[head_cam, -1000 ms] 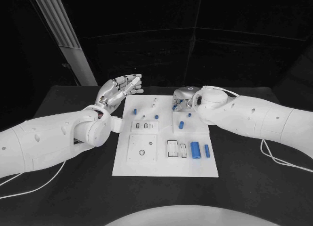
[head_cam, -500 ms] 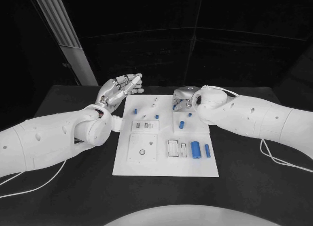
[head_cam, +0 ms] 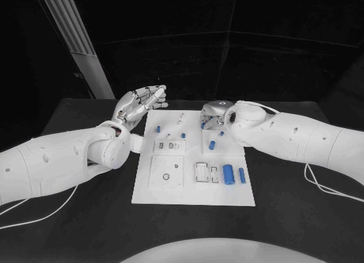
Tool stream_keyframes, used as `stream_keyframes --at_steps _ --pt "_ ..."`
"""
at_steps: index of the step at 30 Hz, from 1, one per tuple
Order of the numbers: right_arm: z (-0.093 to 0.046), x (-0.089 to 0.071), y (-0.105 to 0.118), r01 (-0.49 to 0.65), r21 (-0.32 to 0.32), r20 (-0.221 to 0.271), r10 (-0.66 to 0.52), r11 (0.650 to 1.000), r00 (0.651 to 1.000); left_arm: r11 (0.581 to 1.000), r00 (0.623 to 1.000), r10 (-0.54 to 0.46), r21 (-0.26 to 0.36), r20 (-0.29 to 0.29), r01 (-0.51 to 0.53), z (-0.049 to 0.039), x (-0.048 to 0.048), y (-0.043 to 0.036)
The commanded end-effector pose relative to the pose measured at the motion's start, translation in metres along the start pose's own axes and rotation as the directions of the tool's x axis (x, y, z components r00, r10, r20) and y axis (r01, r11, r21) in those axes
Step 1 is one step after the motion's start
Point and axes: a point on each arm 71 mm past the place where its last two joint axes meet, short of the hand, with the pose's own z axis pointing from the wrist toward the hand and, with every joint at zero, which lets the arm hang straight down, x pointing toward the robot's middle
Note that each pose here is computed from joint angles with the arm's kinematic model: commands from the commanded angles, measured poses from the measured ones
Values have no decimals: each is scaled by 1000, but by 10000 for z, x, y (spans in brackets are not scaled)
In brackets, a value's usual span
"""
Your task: Assemble the parts on the task board
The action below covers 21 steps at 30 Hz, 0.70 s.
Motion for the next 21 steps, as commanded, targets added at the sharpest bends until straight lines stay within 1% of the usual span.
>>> stream_keyframes --at_steps 1,2,5,8,9,12,16,21 --pt "-20 -76 46 -12 -44 106 17 999 994 966 1000 -5 258 -11 8 -20 4 -195" --pt "-27 -89 49 -15 -50 125 21 999 992 966 1000 -5 258 -10 7 -21 1 -195" --pt "-59 -148 65 -24 -78 207 40 997 978 966 1000 -4 258 -9 7 -24 -5 -196" --pt "-94 -198 87 -37 -114 271 67 993 960 966 1000 -4 259 -9 6 -25 -8 -196" --pt "-99 -204 91 -38 -118 278 70 992 958 966 1000 -4 259 -9 6 -25 -8 -196" --pt "-128 -243 125 -44 -152 322 92 987 942 966 1000 -5 259 -9 7 -22 -7 -194" --pt "-124 -275 170 -44 -177 350 104 983 931 966 1000 -4 259 -10 7 -16 -7 -192" --pt "-61 -286 230 -39 -189 354 105 981 929 966 1000 -4 260 -10 6 -10 -5 -190"
